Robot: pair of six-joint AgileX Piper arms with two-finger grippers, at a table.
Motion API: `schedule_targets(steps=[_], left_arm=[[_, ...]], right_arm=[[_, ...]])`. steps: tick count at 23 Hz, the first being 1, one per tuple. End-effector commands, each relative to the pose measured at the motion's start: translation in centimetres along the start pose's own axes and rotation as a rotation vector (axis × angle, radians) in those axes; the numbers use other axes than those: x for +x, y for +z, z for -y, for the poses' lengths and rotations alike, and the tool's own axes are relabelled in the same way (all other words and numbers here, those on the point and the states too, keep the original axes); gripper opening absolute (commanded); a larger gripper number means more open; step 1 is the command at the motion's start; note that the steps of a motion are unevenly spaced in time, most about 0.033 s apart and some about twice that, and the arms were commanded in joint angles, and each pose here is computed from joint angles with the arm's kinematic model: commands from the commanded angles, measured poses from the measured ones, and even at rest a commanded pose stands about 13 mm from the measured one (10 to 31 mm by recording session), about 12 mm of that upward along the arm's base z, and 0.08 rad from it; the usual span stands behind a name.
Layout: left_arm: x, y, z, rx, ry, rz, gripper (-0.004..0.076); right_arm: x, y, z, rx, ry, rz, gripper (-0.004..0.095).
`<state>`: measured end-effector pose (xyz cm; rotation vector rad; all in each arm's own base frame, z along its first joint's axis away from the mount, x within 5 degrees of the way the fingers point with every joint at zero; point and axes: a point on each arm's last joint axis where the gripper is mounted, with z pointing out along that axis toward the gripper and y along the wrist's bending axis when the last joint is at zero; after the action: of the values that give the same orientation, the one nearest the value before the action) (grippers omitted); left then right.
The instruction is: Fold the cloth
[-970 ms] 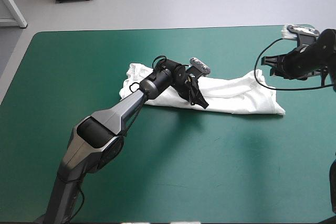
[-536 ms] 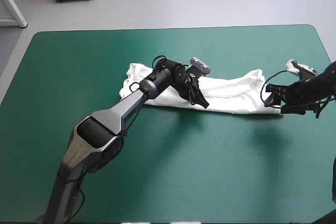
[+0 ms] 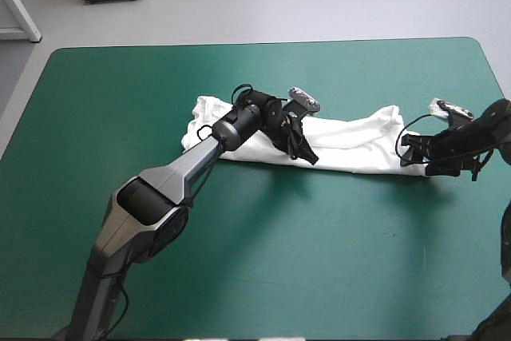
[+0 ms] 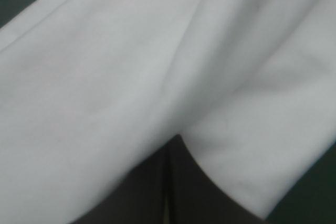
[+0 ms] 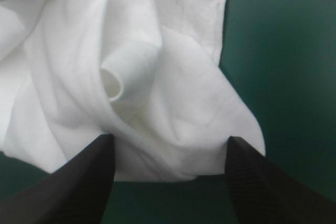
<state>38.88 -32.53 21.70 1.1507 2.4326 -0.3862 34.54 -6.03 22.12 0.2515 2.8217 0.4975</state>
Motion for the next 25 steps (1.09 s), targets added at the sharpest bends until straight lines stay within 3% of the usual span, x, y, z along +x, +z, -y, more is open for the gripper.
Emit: schedule_targets(steps=[1, 6, 10, 16, 25], left_arm=[[-1.2, -2.6, 1.0, 0.028, -0.009, 0.068, -0.0022], [-1.4, -2.6, 1.0, 0.024, -0.010, 0.082, -0.0022], [-1.4, -2.6, 0.9, 0.021, -0.010, 0.090, -0.0022], [-1.4, -2.6, 1.0, 0.023, -0.014, 0.086, -0.0022], [-1.4, -2.6, 0.9, 0.021, -0.012, 0.082, -0.0022]], right_arm=[[-0.9, -0.9, -0.3, -0.003, -0.020, 0.055, 0.0587], [-2.3, 0.9, -0.7, -0.026, -0.027, 0.008, 0.0557], [-1.3, 4.4, -2.3, 0.026, -0.081, -0.149, 0.0317], [-0.8, 5.2, -2.9, 0.047, -0.100, -0.213, -0.0014], [-0.8, 4.2, -3.4, 0.031, -0.097, -0.192, -0.0017]])
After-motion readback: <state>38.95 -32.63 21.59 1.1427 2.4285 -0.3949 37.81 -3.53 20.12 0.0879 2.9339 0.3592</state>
